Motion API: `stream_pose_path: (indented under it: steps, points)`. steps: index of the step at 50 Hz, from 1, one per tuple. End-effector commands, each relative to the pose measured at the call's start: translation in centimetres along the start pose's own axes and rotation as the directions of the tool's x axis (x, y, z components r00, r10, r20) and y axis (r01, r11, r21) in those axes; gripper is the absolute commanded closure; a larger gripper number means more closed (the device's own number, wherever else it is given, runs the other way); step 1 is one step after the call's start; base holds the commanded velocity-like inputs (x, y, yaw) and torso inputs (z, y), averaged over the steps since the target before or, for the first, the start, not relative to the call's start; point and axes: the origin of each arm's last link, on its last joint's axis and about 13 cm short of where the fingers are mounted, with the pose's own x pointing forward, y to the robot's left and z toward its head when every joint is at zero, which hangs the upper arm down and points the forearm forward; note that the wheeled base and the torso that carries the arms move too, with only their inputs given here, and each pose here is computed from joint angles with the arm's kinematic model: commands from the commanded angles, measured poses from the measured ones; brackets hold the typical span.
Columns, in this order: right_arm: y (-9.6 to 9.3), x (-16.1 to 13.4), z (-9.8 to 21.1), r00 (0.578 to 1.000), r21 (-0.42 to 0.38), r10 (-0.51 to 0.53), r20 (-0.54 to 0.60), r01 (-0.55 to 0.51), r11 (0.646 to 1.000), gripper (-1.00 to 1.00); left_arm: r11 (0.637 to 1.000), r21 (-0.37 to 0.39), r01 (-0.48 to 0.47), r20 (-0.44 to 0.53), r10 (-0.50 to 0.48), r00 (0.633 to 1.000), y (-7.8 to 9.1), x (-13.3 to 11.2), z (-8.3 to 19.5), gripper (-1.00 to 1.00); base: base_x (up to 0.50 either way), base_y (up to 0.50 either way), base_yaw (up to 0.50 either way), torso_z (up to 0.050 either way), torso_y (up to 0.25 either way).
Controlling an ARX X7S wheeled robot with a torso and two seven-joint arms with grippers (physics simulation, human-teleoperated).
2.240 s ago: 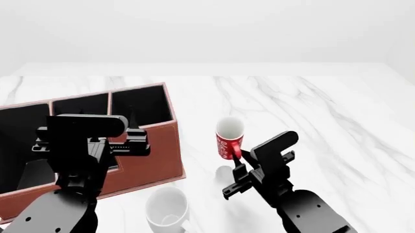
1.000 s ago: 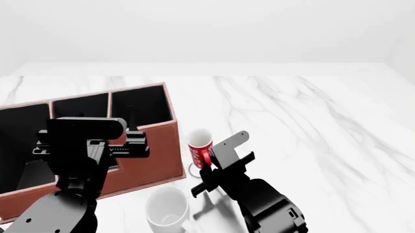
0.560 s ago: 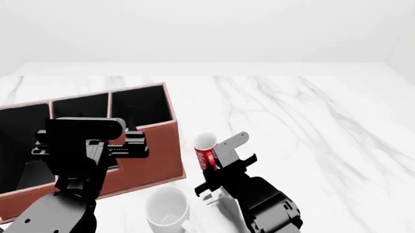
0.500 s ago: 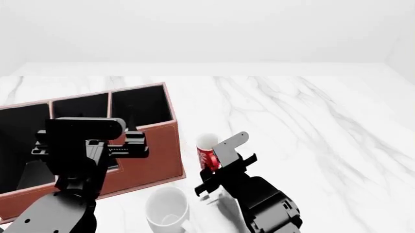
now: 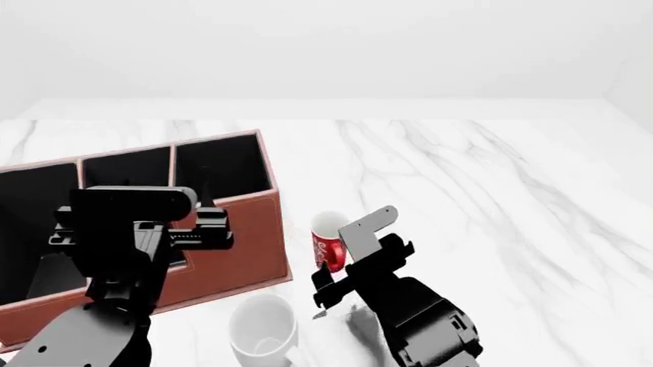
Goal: Pick up the red mug and place it to the right of the caddy.
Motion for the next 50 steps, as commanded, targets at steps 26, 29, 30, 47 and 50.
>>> stream_pose_path:
  steps: [26, 29, 30, 47, 50]
  points:
    - [-5.1, -19.2, 4.2, 0.683, 0.397, -0.273, 0.677, -0.028, 0.917, -1.0, 1.0, 0.01, -0.001, 0.002, 0.0, 1.0, -0.1, 0.1, 0.2, -1.0, 0.0, 0.0, 0.0, 0.0, 0.0]
    - [-4.9, -19.4, 3.0, 0.63, 0.472, -0.337, 0.7, -0.055, 0.88, -1.0, 1.0, 0.006, -0.005, 0.006, 0.004, 1.0, 0.0, 0.0, 0.1, -1.0, 0.0, 0.0, 0.0, 0.0, 0.0]
    - [-4.9, -19.6, 3.4, 0.598, 0.487, -0.378, 0.706, -0.022, 0.873, -1.0, 1.0, 0.006, -0.006, 0.003, 0.006, 1.0, 0.1, 0.0, 0.0, -1.0, 0.0, 0.0, 0.0, 0.0, 0.0]
    - [-4.6, -19.7, 3.3, 0.587, 0.442, -0.328, 0.74, -0.056, 0.895, -1.0, 1.0, 0.014, -0.006, -0.008, 0.006, 1.0, 0.0, 0.0, -0.4, -1.0, 0.0, 0.0, 0.0, 0.0, 0.0]
    - [-4.5, -19.6, 3.3, 0.59, 0.434, -0.322, 0.741, -0.054, 0.899, -1.0, 1.0, 0.016, -0.008, -0.007, 0.009, 1.0, 0.1, 0.0, -0.3, -1.0, 0.0, 0.0, 0.0, 0.0, 0.0]
